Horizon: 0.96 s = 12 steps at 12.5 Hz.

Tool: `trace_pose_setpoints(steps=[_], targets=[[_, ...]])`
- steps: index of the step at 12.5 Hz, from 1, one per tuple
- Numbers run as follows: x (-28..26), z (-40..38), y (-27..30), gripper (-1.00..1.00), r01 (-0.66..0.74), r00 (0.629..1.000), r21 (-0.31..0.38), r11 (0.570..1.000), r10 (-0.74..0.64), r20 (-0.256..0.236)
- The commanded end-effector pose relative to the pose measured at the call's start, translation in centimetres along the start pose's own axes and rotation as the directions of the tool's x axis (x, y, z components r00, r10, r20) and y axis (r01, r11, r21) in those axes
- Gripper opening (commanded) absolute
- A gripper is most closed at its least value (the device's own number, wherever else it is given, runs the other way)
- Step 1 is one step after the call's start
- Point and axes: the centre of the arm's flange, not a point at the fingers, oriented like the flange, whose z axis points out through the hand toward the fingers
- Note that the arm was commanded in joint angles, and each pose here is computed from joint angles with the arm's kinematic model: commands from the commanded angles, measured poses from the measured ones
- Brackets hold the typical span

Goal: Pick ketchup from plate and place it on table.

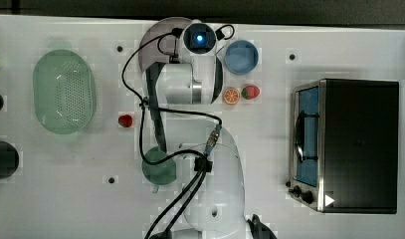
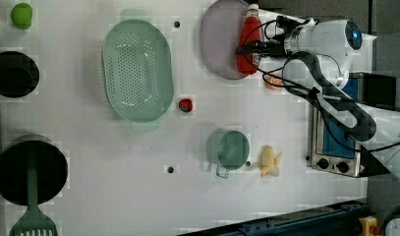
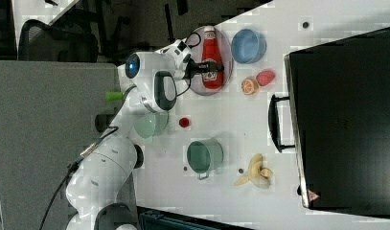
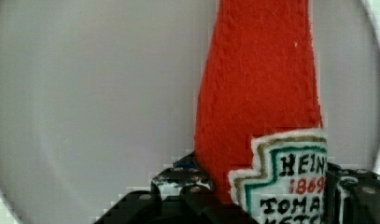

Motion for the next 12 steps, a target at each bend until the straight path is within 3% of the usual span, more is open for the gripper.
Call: trace_pose_setpoints(steps=[1, 2, 4, 9, 12], targets=[[2.3, -7.1, -0.4, 0.17, 0.017, 0.994, 0.009, 1.0, -0.016, -0.11], [2.7, -9.5, -0.1, 0.17, -0.016, 0.991, 0.022, 1.0, 0.019, -0.13], [2.5, -14.7, 0.6, 0.17, -0.052, 0.992, 0.032, 0.998, 0.056, -0.117], [-2.1, -27.1, 3.5, 0.17, -0.097, 0.994, -0.018, 0.995, 0.098, 0.045], [-6.5, -29.2, 5.4, 0.17, -0.208, 0.969, -0.06, 0.976, 0.214, 0.121]])
